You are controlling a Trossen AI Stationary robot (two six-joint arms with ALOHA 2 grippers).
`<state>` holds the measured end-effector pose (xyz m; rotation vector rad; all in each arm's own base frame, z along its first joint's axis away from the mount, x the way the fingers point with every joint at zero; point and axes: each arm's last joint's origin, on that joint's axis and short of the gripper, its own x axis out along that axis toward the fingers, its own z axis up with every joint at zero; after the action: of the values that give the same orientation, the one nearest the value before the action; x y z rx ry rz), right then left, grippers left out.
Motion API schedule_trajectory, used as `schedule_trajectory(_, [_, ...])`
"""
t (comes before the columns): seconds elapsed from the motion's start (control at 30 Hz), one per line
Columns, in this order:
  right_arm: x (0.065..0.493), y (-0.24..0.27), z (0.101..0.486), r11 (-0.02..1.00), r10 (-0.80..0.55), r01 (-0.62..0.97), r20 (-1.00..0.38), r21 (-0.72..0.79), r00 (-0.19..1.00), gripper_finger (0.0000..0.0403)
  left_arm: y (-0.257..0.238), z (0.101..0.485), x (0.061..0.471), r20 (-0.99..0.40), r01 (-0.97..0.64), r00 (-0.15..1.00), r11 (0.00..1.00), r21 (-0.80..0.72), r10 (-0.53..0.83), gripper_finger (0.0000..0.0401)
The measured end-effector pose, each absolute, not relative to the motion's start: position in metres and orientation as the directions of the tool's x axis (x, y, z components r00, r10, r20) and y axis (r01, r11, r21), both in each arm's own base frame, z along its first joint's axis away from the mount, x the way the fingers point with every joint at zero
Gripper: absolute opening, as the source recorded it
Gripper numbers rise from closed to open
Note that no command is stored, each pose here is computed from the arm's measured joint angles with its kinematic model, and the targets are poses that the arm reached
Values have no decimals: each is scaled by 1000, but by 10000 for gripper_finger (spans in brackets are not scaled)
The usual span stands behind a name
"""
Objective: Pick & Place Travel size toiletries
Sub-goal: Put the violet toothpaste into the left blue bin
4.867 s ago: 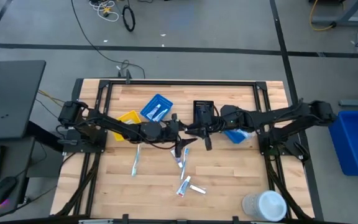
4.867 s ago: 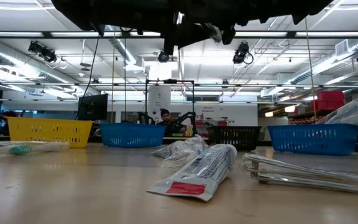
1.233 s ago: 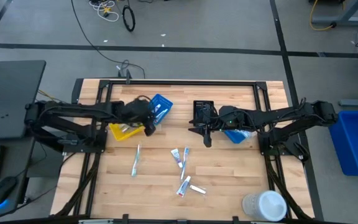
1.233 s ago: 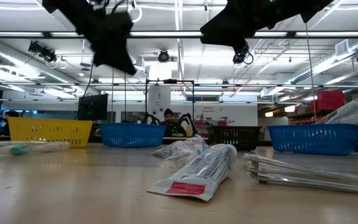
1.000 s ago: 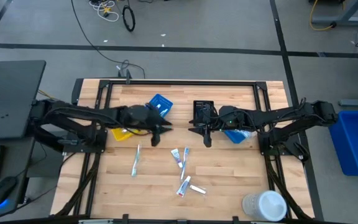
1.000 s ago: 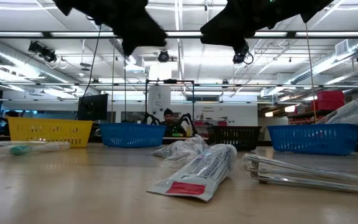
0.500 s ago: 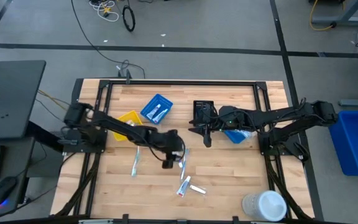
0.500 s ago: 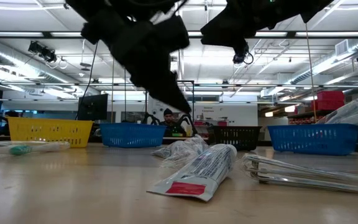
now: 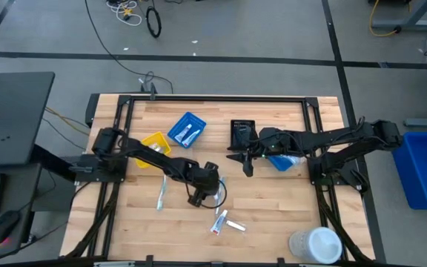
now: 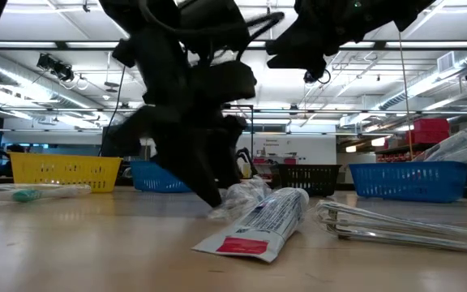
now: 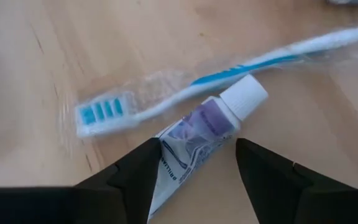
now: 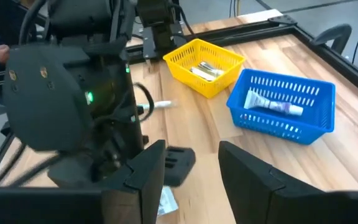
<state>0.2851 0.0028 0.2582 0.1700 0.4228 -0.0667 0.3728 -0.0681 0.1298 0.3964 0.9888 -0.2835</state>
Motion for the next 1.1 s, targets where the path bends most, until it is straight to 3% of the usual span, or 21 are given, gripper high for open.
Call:
schedule_trajectory(0.23, [285,3,258,980,-29,107,-412,167,911,156,-64,124,373,-865,417,501,887,200,-40,194])
schedule_trajectory(0.6, [285,3,258,980,-29,107,-413,166,910,155,-62,128,378,-851,375,525,894,246,15,60])
schedule_trajectory(0.77, [285,3,258,980,-29,107,-413,166,910,154,-62,141,380,-872,353,487,905,235,36,26])
schedule_trajectory(0.93, [285,3,258,980,-29,107,-416,165,909,154,-58,169,377,-894,309,426,906,289,140,18])
schedule_trajectory(1.1, [285,3,258,980,-30,108,-420,164,907,152,-37,198,371,-849,168,335,860,481,410,19])
